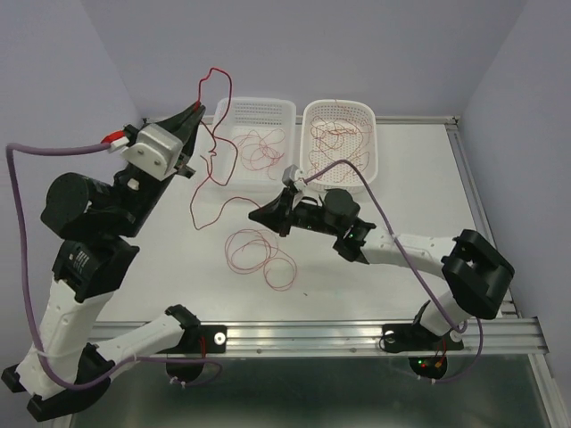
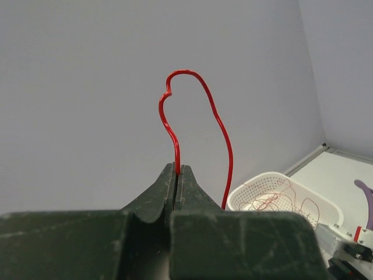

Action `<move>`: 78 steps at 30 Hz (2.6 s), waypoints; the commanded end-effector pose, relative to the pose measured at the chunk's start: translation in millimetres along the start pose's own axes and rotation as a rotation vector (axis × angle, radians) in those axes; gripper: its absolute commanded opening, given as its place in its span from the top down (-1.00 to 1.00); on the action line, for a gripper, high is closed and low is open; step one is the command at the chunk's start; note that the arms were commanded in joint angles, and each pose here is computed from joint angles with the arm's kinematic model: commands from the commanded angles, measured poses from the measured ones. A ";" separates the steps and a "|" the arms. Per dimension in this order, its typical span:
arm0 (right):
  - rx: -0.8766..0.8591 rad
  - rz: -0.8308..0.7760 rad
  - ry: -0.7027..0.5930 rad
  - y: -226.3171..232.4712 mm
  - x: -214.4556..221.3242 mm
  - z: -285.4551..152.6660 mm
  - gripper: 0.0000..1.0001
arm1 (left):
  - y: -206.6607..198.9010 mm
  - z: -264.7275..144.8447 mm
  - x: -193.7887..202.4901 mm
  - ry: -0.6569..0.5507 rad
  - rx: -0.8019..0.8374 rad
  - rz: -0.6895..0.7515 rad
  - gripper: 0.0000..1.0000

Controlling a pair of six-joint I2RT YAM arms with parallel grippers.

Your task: Untangle the cables

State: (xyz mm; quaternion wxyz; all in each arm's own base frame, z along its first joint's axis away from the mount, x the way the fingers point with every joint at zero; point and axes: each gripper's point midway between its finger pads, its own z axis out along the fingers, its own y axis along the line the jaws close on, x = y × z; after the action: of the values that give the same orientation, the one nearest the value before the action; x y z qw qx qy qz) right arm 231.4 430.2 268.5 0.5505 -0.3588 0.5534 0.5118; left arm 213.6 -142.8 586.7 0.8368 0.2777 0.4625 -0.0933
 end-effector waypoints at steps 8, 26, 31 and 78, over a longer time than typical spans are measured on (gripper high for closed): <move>0.507 -0.078 -0.021 -70.0 -60.6 -31.2 0.99 | -69.3 77.1 104.3 0.148 0.167 -0.021 1.00; 1.017 0.033 -0.033 -275.1 -119.5 -127.2 0.99 | -129.6 264.5 229.1 0.085 0.242 -0.130 1.00; 1.062 0.075 -0.008 -313.4 -101.3 -135.6 0.99 | -144.8 277.4 281.9 0.102 0.282 -0.170 1.00; 1.437 0.157 0.109 -375.6 -48.0 -235.4 -0.54 | -138.0 230.6 384.9 0.406 0.233 -0.137 -0.30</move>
State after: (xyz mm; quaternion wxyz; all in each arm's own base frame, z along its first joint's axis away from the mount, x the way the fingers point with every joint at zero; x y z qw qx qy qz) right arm 534.5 131.9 231.6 0.5881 0.0881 0.7985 0.0934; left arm 552.2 -365.4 241.1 0.6344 0.3659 0.6652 -0.1453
